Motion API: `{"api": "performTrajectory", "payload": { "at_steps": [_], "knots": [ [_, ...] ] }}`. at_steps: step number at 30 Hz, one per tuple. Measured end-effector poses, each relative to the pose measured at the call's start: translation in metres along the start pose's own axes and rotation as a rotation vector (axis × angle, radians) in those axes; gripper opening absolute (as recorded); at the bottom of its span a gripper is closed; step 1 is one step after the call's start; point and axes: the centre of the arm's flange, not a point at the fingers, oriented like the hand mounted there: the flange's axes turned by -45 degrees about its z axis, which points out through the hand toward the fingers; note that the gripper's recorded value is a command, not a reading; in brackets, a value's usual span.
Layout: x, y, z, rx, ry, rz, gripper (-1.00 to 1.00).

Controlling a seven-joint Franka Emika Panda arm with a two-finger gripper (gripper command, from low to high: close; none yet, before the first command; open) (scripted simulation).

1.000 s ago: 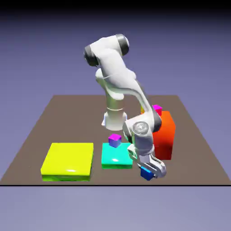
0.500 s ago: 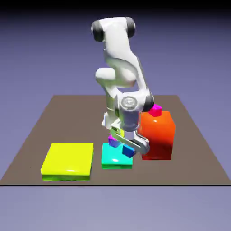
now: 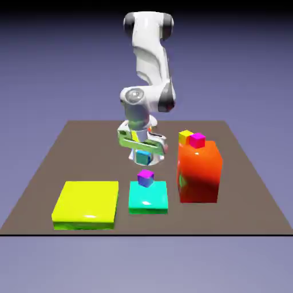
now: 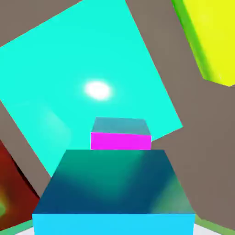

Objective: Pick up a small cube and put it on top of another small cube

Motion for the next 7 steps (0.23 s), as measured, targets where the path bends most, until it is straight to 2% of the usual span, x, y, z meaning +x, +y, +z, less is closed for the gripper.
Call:
{"api": "performTrajectory", "payload": {
  "at_steps": [4, 5, 7],
  "knots": [
    [0.003, 0.001, 0.050, -0.001, 0.000, 0.000, -1.00],
    [0.003, 0.001, 0.057, -0.002, 0.001, 0.001, 1.00],
    [0.003, 0.001, 0.057, -0.004, 0.001, 0.000, 1.00]
  ]
}}
